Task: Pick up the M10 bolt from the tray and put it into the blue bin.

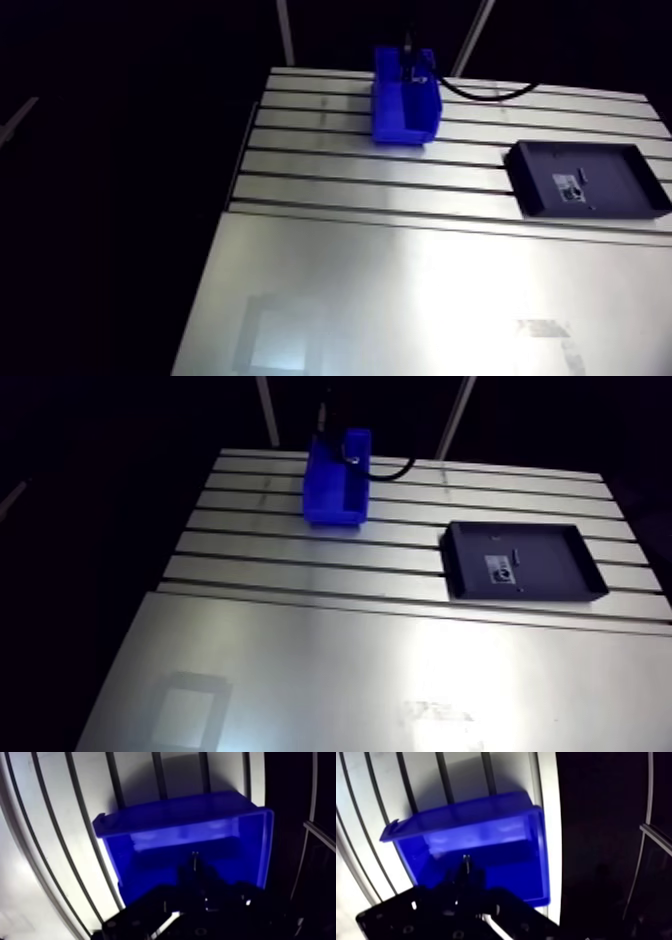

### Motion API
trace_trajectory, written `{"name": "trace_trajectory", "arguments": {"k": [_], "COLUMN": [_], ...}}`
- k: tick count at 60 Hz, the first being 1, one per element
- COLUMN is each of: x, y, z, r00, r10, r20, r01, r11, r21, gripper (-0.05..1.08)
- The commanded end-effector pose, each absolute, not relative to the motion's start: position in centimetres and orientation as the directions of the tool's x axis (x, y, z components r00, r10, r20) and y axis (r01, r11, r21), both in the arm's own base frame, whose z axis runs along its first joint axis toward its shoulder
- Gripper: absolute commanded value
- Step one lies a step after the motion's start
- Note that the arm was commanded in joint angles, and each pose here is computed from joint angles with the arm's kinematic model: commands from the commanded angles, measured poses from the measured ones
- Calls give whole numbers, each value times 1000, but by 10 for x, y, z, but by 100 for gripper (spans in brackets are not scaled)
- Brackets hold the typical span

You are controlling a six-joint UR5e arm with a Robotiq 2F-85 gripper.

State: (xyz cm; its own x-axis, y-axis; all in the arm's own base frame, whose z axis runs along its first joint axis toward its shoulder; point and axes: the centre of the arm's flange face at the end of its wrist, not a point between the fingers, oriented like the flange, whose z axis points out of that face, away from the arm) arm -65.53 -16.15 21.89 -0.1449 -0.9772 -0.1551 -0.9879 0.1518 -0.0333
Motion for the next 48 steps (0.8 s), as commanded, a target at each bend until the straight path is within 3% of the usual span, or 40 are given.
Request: {"name": "trace_trajectory", "arguments": {"k": [1, 15, 33, 39, 44, 48], "x": [-655, -656, -656, -655, -655, -655], "y": [-158, -155, -155, -156, -157, -157], "z": [200, 186, 185, 185, 184, 184], "r00": [-165, -174, -190, -193, -193, -199], "r10": [-974, -972, -970, -971, -972, -971], "r20": [-155, -161, -149, -140, -135, -134], "r01": [-983, -979, -975, -975, -975, -973], "r11": [176, 189, 204, 206, 206, 212], "r21": [-61, -82, -83, -87, -88, -88], "gripper": [105, 104, 102, 91, 89, 77]}}
